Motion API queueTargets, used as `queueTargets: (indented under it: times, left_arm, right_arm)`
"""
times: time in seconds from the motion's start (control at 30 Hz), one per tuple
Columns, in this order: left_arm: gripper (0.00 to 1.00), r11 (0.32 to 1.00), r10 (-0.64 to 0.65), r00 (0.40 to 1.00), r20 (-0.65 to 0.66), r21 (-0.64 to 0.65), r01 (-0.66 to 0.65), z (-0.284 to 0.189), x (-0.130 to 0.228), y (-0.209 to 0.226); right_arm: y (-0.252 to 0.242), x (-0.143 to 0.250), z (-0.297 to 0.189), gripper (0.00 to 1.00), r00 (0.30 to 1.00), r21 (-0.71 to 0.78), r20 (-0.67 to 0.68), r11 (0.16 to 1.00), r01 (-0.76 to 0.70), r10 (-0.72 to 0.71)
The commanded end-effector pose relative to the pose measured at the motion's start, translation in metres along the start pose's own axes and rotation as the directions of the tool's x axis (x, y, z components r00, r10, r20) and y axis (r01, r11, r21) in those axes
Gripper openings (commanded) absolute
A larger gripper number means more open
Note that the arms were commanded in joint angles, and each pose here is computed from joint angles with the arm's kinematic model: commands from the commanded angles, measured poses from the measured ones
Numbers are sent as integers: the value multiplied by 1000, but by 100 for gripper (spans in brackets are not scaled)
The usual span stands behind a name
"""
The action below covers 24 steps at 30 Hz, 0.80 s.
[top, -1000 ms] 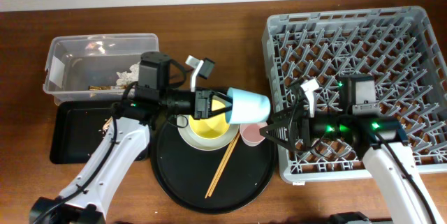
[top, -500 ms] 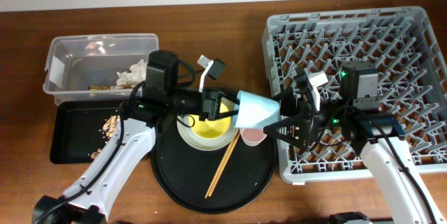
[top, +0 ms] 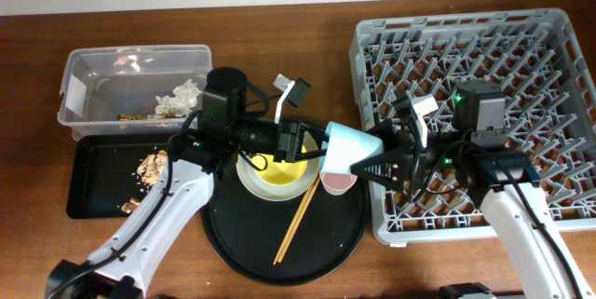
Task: Sort waste into correct bins and load items into the dishwasher rack
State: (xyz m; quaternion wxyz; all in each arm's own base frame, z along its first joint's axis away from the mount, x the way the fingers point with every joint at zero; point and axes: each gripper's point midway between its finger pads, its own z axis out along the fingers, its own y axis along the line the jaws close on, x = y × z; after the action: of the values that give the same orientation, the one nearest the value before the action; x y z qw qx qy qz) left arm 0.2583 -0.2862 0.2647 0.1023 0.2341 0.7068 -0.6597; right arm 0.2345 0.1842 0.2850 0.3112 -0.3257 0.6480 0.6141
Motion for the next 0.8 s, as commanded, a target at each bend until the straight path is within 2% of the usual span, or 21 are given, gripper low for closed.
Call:
queueTargets:
  times: [0.0, 0.07, 0.1, 0.13, 0.2, 0.3, 0.33, 0.4, 0.53, 0.67, 0.7, 0.77]
  left_arm:
    - [20, 1000, 6, 1000, -11, 18, -6, 0, -1, -4]
    - [32, 998, 65, 998, -3, -11, -65, 0, 0, 3]
    - [33, 997, 54, 998, 8, -58, -54, 0, 1, 13]
    - [34, 987, 55, 998, 21, -156, -51, -6, 5, 34]
    - [36, 962, 35, 998, 45, -271, -21, -24, 8, 59]
    - [37, 897, 9, 995, 97, -441, 35, -69, 14, 88]
    - [38, 861, 2, 994, 110, -506, 55, -86, 18, 95]
    - [38, 739, -20, 988, 152, -663, 117, -132, 33, 106]
    - [39, 565, -27, 961, 274, -789, 241, -194, 50, 99]
    - [44, 361, 13, 953, 303, -890, 278, -233, 63, 98]
    - [44, 314, 4, 953, 304, -905, 288, -240, 68, 100]
    - [44, 298, -11, 952, 304, -908, 294, -241, 72, 101]
  right_arm:
    - [-1, -4, 0, 61, 1000, 14, 0, 1000, 27, -27]
    - [-5, -4, 0, 57, 1000, 38, -3, 999, 25, -25]
    - [-11, -2, -1, 57, 1000, 71, -7, 997, 15, -15]
    - [-29, 4, -3, 57, 999, 181, -23, 983, -22, 27]
    - [-57, 16, -12, 54, 995, 348, -46, 935, -64, 86]
    - [-82, 29, -29, 53, 987, 535, -70, 841, -86, 146]
    - [-88, 32, -40, 53, 980, 621, -82, 778, -92, 181]
    - [-88, 33, -66, 52, 957, 763, -104, 639, -97, 270]
    - [-68, 18, -123, 53, 930, 914, -71, 396, -83, 360]
    - [-64, 22, -190, 53, 897, 987, 74, 97, -128, 435]
    - [-70, 28, -202, 53, 878, 985, 115, 58, -160, 465]
    - [-87, 41, -217, 58, 830, 978, 172, 5, -207, 530]
